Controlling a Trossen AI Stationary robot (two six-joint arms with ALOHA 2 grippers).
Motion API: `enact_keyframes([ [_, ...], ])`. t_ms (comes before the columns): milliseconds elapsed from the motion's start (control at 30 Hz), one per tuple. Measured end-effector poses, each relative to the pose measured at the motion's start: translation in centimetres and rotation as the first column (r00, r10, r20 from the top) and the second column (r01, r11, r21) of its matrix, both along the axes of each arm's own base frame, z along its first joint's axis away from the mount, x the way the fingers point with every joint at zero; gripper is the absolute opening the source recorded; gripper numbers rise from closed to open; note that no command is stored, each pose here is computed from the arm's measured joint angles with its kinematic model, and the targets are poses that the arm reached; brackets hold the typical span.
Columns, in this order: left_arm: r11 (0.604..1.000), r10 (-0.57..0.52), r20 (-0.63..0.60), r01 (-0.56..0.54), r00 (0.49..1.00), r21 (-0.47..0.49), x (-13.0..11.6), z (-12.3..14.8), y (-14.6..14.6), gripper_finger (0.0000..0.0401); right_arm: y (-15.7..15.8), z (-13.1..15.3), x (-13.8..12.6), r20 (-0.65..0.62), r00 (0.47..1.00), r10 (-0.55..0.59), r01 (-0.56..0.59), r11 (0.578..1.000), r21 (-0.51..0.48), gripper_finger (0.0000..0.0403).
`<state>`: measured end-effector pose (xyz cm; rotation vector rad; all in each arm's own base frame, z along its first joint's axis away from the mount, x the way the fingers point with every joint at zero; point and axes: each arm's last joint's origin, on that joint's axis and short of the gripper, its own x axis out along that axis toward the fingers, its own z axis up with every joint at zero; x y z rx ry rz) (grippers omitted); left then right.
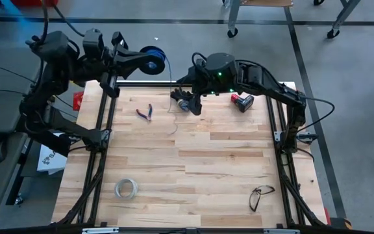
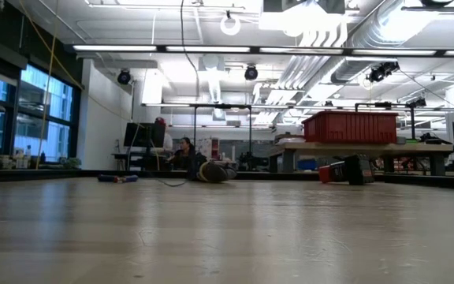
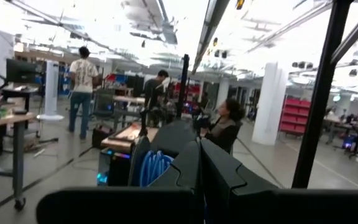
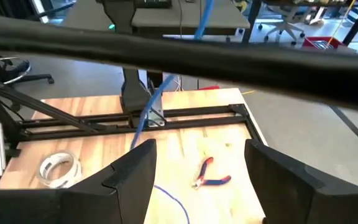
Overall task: Coil cords
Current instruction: Coil the blue wire onto the black spool
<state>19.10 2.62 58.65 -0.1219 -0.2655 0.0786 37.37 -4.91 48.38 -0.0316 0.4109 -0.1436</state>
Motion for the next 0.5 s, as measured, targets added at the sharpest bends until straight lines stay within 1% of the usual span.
enact_keyframes([
  [100, 1.000, -0.004, 0.033, 0.004, 0.999, -0.002, -0.09, 0.31, -0.02, 0.0001, -0.05, 0.01, 0.00, 0.002, 1.000, 0.016, -0.016, 1.000, 0.009, 0.0238],
  [233, 1.000, -0.011, 0.067, 0.011, 0.998, 0.004, 0.08, 0.58, -0.01, 0.0001, 0.23, 0.30, 0.14, 0.045, 0.994, 0.102, -0.105, 0.992, 0.065, 0.0238],
  [333, 1.000, -0.030, 0.083, 0.029, 0.996, 0.010, 0.24, 0.69, -0.05, 0.0001, 0.42, 0.38, 0.18, 0.057, 0.987, 0.149, -0.153, 0.985, 0.082, 0.0238],
  [400, 0.999, -0.042, 0.097, 0.043, 0.994, -0.009, 0.30, 0.79, -0.05, 0.0001, 0.38, 0.37, 0.17, 0.055, 0.989, 0.137, -0.141, 0.987, 0.077, 0.0238],
  [500, 0.997, -0.075, 0.099, 0.078, 0.992, -0.020, 0.59, 0.74, -0.09, 0.0001, 0.01, 0.07, 0.42, 0.032, 0.998, 0.058, -0.059, 0.998, 0.008, 0.0238],
])
